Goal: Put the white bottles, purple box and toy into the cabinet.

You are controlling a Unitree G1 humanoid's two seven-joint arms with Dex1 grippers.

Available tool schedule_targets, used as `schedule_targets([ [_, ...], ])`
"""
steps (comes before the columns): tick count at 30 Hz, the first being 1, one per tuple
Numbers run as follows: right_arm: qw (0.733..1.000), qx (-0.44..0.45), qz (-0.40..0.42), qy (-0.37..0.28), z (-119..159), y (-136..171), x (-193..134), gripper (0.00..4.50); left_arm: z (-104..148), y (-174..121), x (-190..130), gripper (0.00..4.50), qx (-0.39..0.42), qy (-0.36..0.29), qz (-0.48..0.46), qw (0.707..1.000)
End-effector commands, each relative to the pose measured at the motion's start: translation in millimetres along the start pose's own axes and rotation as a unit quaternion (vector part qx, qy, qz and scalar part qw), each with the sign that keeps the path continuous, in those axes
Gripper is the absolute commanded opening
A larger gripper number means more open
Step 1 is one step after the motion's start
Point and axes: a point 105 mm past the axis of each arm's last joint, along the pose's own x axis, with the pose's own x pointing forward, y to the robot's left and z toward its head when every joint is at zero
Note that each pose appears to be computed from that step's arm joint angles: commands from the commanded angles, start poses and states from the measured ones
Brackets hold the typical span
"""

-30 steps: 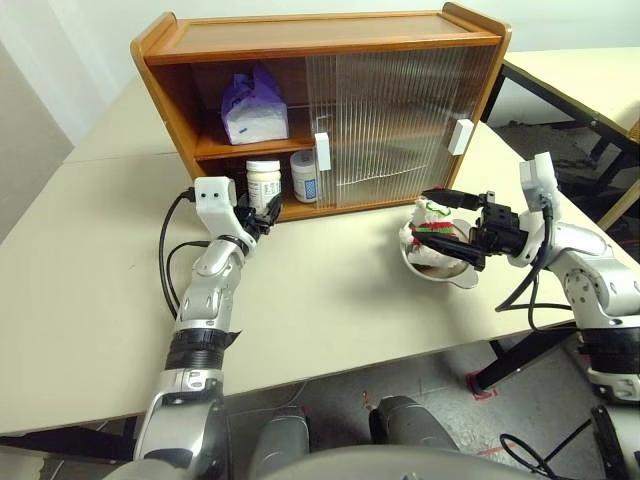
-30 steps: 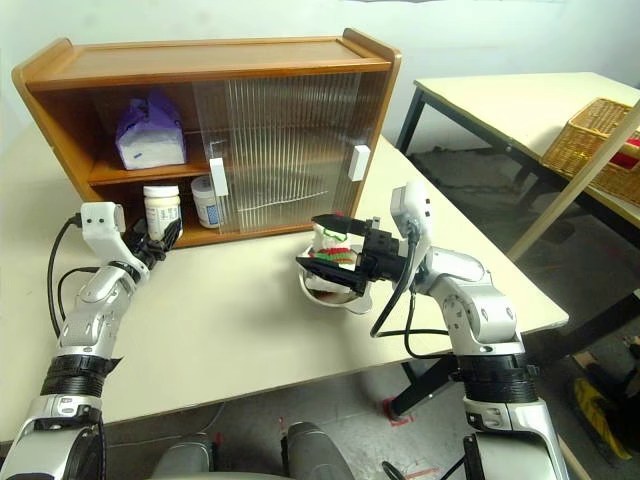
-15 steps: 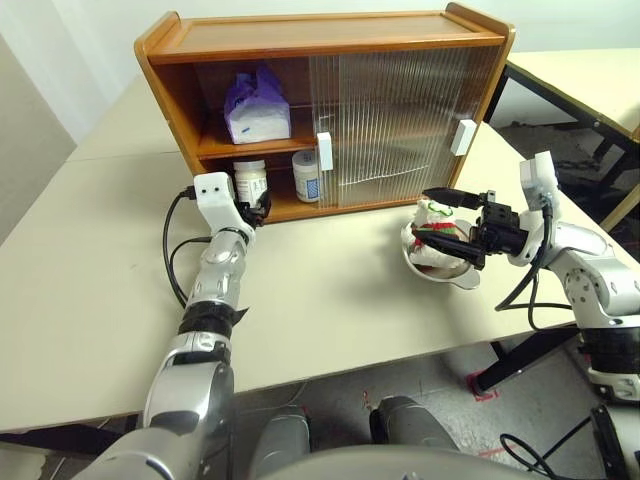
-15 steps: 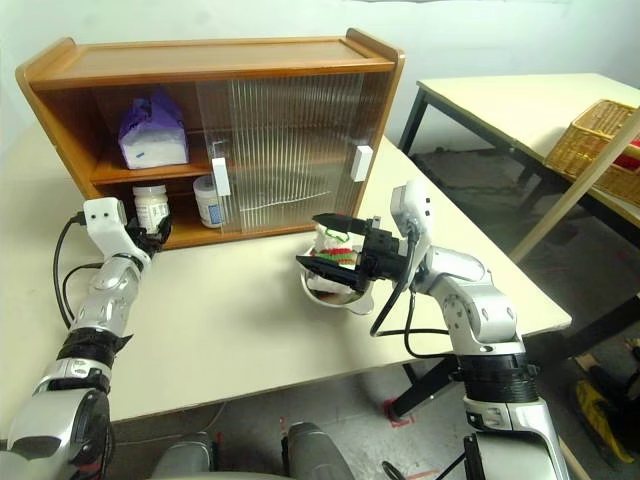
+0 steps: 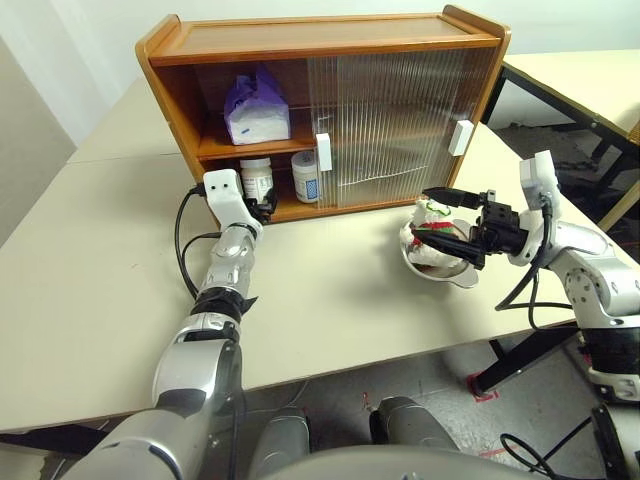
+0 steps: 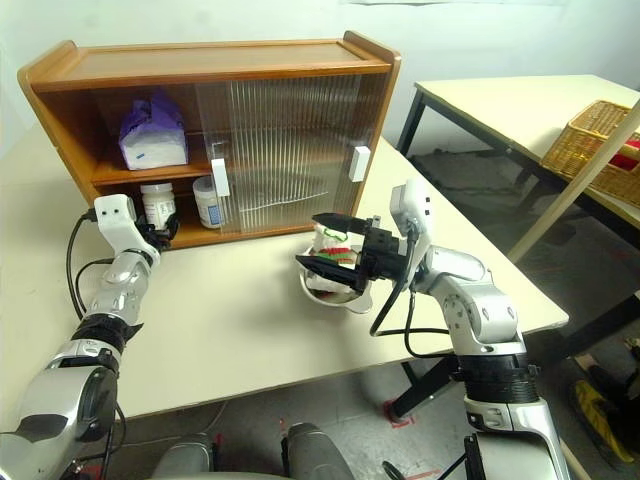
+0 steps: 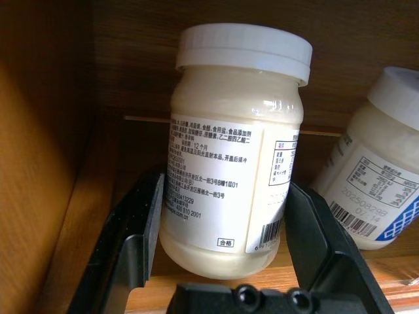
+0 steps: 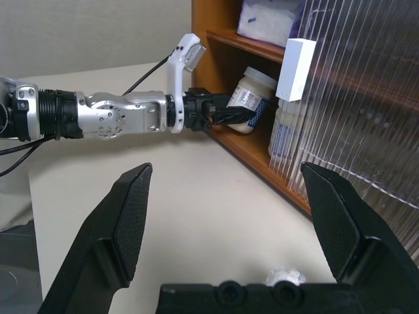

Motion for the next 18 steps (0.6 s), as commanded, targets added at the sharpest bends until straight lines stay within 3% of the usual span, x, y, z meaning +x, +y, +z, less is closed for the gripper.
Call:
schedule_targets([
  [1, 1.000, -0.006, 0.000, 0.002, 1, 2, 2, 4.50, -30, -5, -9, 3.06, -0.002, 0.048, -0.009, 0.999],
  [18, 1.000, -0.009, 0.002, 0.001, 1, 0, 4, 4.50, -50, -7, -19, 3.06, -0.037, 0.089, 0.001, 0.995],
])
